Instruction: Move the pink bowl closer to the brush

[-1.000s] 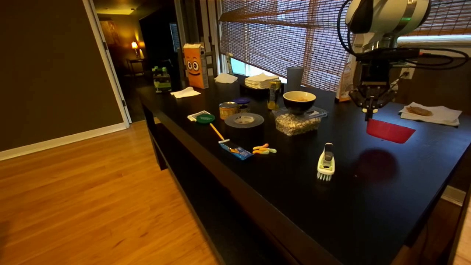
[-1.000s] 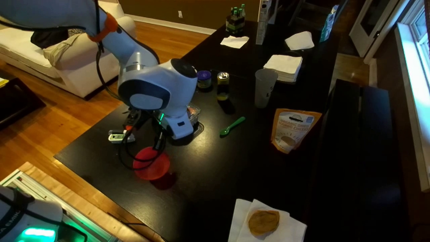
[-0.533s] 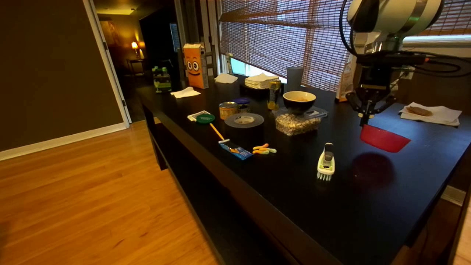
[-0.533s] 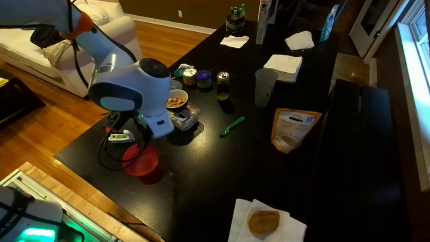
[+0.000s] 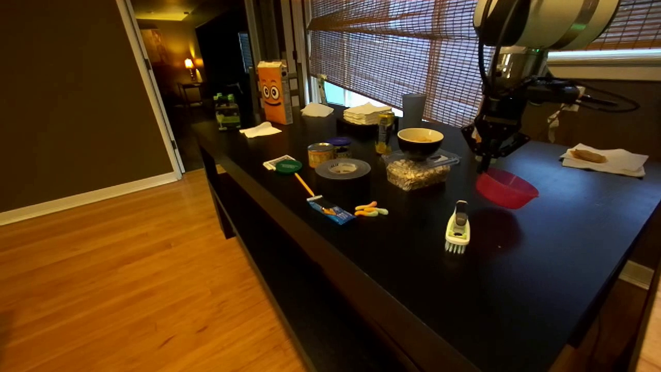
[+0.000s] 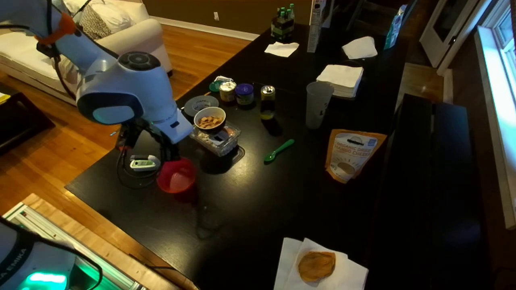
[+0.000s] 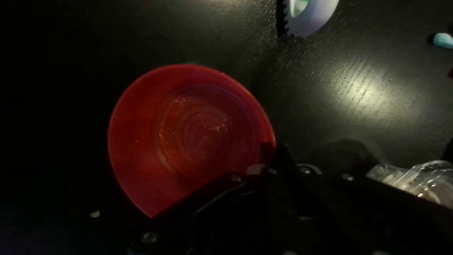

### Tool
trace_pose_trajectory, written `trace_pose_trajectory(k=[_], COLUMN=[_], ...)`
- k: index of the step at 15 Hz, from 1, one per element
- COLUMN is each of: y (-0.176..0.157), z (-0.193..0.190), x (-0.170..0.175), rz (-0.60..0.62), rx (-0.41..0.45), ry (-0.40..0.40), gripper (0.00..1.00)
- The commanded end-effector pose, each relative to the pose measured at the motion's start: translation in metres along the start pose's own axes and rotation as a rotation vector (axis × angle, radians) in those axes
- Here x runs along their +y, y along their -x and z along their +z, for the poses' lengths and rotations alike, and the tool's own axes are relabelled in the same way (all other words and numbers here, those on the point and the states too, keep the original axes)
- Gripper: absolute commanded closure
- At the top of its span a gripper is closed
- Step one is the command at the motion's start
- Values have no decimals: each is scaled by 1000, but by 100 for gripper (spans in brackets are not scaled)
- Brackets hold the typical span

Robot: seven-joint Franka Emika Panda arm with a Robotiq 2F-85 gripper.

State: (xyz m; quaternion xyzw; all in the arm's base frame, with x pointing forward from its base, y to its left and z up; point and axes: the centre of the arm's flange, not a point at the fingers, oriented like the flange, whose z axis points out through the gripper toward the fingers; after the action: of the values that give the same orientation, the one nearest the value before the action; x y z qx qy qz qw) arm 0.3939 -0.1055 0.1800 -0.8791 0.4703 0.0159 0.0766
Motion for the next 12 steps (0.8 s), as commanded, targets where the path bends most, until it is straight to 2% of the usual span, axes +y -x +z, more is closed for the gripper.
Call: trace_pose_trajectory(k=[1,5,8,12], y=[29,47,48,57], z=[3,12,27,45], x=[-15,-28,-32,-35], rz=[-135,-305,-412,-538], rx=[122,254,353,439], ry=[-3,45,80,139], gripper=[99,99,99,99])
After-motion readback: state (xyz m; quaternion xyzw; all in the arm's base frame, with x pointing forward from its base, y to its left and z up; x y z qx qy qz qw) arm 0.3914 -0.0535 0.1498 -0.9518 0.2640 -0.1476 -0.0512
